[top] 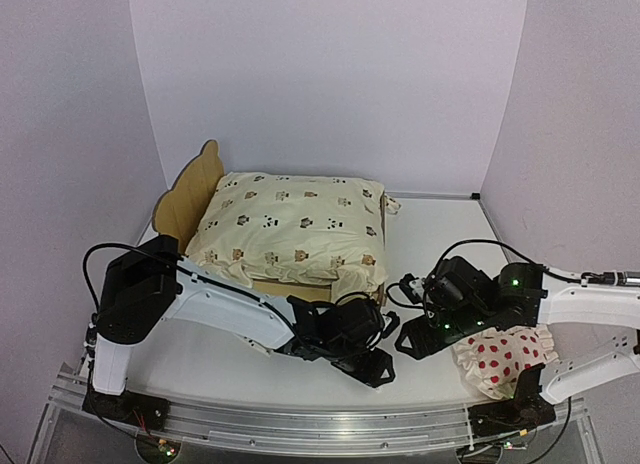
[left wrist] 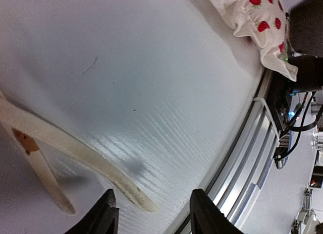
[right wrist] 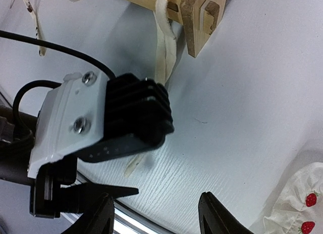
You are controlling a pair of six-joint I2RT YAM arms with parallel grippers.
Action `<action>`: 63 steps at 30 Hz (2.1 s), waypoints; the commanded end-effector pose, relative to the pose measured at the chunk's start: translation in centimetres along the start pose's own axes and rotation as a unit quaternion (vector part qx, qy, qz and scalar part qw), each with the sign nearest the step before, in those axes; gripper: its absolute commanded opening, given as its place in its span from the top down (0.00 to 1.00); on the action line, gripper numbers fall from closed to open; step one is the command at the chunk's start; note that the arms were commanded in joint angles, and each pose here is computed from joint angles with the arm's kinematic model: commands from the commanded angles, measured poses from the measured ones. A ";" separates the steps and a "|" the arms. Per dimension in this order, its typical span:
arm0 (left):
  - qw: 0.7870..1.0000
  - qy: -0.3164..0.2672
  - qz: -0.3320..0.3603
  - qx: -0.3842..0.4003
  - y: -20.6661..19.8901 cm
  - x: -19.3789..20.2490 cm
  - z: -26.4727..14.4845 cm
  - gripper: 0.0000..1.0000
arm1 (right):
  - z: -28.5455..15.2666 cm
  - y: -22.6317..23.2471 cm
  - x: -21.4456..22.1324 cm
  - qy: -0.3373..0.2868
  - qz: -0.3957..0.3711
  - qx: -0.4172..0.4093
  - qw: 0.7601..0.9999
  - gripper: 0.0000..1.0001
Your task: Set up the pet bed
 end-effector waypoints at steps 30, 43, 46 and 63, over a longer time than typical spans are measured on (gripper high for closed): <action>0.981 -0.037 0.087 -0.169 3.5 -0.5 -2.0 0.55 | 0.1 -1.6 -3.8 -0.069 0.022 0.049 0.996 0.49; 0.968 -0.033 0.089 -0.233 5.4 -0.6 -0.8 0.85 | -0.1 -1.6 -4.0 -0.072 0.021 0.046 0.996 0.51; 0.965 -0.031 0.085 -0.246 6.1 -0.3 -0.7 0.91 | -0.2 -1.5 -4.1 -0.074 0.023 0.044 0.996 0.52; 0.966 -0.111 0.094 -0.212 5.6 -0.7 -6.0 1.00 | 3.4 2.7 -6.5 -0.137 0.084 -0.091 0.983 0.58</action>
Point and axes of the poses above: each gripper's point midway between its finger pads, its own z axis out along the fingers, its own y axis along the line the jaws close on, x = y × z, the point moved 1 cm from there along -z, back along the fingers, and after that the axes turned 2 degrees about -z, right-handed, at the moved point
